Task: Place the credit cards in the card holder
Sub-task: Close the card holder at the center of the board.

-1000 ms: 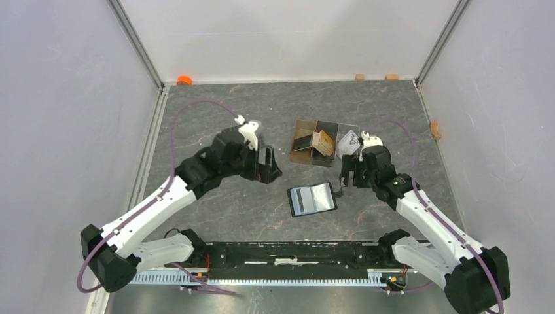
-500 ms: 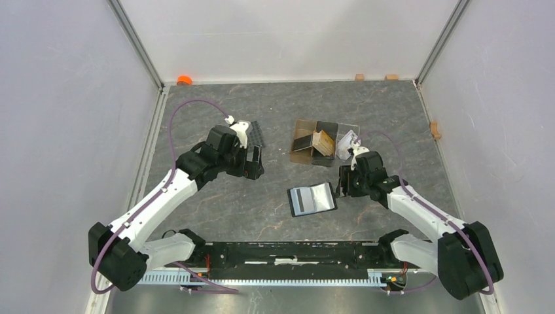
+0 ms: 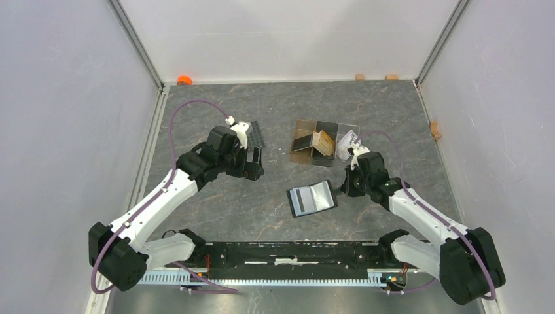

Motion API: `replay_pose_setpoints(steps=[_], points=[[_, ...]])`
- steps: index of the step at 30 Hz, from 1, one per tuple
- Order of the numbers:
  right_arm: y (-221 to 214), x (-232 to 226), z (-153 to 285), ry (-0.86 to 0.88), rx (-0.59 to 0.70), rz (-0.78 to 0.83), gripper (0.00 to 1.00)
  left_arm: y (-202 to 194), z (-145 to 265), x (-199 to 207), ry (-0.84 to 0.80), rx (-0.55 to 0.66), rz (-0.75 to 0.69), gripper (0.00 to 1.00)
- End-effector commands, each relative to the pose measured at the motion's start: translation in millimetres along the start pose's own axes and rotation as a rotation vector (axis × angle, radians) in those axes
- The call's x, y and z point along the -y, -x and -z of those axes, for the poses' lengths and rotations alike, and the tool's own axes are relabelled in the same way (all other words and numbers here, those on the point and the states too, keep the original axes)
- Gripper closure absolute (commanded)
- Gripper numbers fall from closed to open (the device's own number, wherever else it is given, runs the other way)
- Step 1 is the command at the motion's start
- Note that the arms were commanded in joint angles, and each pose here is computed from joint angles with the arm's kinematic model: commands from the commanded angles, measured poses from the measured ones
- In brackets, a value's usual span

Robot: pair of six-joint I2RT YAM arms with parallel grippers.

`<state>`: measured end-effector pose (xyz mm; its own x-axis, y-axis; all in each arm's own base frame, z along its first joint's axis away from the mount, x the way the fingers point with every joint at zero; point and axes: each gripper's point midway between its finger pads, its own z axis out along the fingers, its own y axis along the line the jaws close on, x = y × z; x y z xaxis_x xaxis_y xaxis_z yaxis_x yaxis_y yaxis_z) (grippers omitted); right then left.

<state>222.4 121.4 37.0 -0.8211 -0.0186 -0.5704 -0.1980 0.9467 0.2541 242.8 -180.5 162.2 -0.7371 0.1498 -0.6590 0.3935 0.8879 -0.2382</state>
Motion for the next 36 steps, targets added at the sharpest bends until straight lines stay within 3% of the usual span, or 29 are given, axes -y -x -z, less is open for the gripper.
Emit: replay_pose_setpoints(steps=[1, 10, 19, 28, 36], points=[[38.7, -11.9, 17.7, 0.035, 0.117, 0.056, 1.0, 3.1, 1.0, -5.5, 0.013, 0.023, -0.046, 0.0], [53.2, -75.6, 42.9, 0.164, 0.185, 0.181, 1.0, -3.4, -5.0, 0.2, -0.021, -0.014, -0.037, 0.0], [19.9, -140.7, 32.6, 0.126, 0.17, 0.312, 1.0, -8.0, -8.3, 4.5, -0.041, -0.041, -0.01, 0.0], [-18.1, -210.7, 22.0, 0.178, 0.165, 0.388, 1.0, -38.8, -13.0, 20.9, -0.131, -0.055, 0.211, 0.0], [11.7, -155.7, 40.7, -0.124, 0.234, 0.37, 1.0, -85.5, -27.6, 7.7, -0.108, -0.022, 0.392, 0.02]])
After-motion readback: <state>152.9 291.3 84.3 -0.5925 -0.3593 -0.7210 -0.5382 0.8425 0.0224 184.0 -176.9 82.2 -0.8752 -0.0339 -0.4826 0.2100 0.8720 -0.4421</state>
